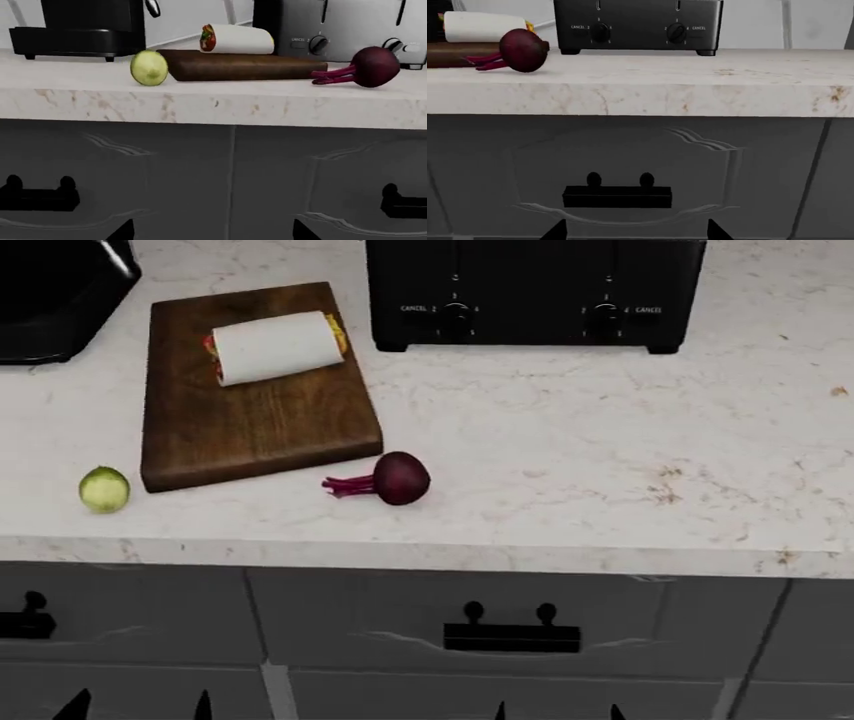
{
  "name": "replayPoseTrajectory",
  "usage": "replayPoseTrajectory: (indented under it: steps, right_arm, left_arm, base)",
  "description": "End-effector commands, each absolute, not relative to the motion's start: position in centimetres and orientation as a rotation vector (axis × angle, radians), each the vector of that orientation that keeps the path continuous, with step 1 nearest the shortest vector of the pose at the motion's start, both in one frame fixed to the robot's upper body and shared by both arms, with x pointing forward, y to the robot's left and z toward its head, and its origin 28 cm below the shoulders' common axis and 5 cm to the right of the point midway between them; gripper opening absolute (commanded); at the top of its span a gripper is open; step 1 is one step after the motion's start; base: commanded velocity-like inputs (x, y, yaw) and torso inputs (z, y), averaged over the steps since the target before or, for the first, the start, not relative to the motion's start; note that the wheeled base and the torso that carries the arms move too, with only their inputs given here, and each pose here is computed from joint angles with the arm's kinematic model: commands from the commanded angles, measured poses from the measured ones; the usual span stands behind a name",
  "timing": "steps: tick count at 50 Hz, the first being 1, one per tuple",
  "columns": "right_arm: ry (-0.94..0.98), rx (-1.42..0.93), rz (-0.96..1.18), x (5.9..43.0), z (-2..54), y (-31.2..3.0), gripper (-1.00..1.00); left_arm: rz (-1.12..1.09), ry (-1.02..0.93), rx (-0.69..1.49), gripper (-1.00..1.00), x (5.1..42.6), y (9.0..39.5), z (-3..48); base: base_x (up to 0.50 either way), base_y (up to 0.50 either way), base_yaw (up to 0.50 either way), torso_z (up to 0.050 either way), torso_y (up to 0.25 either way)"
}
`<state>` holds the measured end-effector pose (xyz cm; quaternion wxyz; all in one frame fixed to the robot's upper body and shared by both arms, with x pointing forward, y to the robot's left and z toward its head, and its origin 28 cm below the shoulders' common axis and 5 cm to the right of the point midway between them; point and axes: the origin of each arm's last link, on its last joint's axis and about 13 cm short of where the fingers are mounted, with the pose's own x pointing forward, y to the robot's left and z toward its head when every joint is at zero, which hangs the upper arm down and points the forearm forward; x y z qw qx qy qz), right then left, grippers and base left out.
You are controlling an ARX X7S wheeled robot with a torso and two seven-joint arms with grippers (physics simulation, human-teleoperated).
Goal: Clear the non-vegetable object off the cutting board and place the vegetables onto it.
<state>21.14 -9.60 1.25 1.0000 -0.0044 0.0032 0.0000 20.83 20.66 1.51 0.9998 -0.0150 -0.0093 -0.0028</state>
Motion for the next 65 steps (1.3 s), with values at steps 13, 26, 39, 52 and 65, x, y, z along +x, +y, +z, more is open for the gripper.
replayPoseTrajectory:
  steps: [13,26,39,52,65]
  right_arm:
    - [0.012,-0.010,-0.005,21.1,1.2,-9.6,1.00]
    - [0.014,-0.069,-0.051,21.5,2.8,-9.6,1.00]
    - [-0.048,-0.128,-0.024,23.5,11.7,-9.7,1.00]
    - [-0.060,-0.200,-0.023,24.5,18.7,-11.1,1.00]
    - [-0.113,-0.276,-0.011,27.2,25.8,-12.9,1.00]
  left_arm:
    - [-0.002,-0.027,-0.029,1.00,20.8,20.7,1.6]
    - [-0.007,-0.068,0.010,1.00,20.8,20.7,2.9]
    - [-0.018,-0.135,0.030,1.00,21.3,21.3,10.8]
    - [-0.044,-0.106,0.025,1.00,22.1,22.0,17.7]
    - [-0.083,-0.157,0.130,1.00,24.1,25.1,25.1]
  base:
    - [0.00,0.50,0.00,0.000,0.000]
    - [0.00,0.11,0.00,0.000,0.000]
    - [0.00,0.00,0.00,0.000,0.000]
    - [0.00,0.00,0.00,0.000,0.000]
    - [0.00,0.00,0.00,0.000,0.000]
